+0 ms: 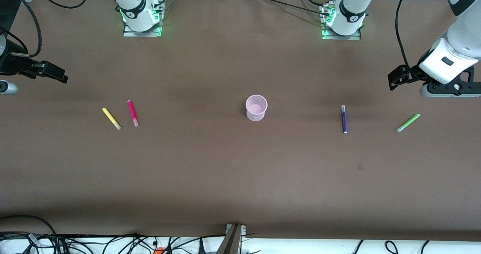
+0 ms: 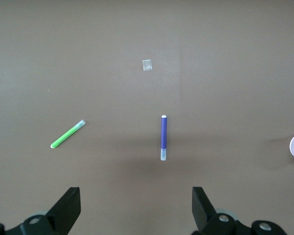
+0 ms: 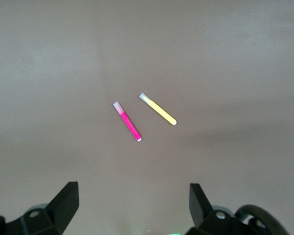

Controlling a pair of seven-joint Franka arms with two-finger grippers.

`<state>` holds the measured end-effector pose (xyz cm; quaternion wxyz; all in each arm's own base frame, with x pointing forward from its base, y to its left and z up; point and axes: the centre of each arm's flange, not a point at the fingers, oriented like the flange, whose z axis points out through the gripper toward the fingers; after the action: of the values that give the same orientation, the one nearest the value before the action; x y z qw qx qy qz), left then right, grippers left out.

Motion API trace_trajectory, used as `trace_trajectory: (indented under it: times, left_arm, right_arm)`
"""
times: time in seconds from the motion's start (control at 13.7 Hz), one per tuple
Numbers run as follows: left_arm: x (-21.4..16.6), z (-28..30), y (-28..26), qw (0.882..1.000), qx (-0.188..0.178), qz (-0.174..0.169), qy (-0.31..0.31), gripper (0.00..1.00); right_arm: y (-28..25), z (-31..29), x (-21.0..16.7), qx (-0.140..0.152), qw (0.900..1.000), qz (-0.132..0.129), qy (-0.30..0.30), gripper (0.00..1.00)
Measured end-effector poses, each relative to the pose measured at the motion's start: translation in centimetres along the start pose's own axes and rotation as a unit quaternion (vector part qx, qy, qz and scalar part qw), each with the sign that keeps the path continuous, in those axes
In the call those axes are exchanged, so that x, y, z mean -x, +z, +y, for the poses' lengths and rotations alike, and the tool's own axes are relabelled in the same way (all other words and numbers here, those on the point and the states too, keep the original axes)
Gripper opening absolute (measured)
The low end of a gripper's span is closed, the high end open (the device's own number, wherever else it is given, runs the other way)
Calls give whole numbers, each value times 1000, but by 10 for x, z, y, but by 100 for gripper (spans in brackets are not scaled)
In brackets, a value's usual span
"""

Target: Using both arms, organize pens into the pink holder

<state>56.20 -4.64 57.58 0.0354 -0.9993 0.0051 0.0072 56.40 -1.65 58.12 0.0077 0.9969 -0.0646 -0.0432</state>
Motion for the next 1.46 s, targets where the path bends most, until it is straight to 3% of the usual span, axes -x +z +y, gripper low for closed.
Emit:
trace_trajectory:
  times: [1.46]
  left_arm:
    - [0, 0, 0, 1000, 1, 0, 0, 100]
  right_arm:
    - [-4, -1, 3, 3, 1000, -8, 0, 100]
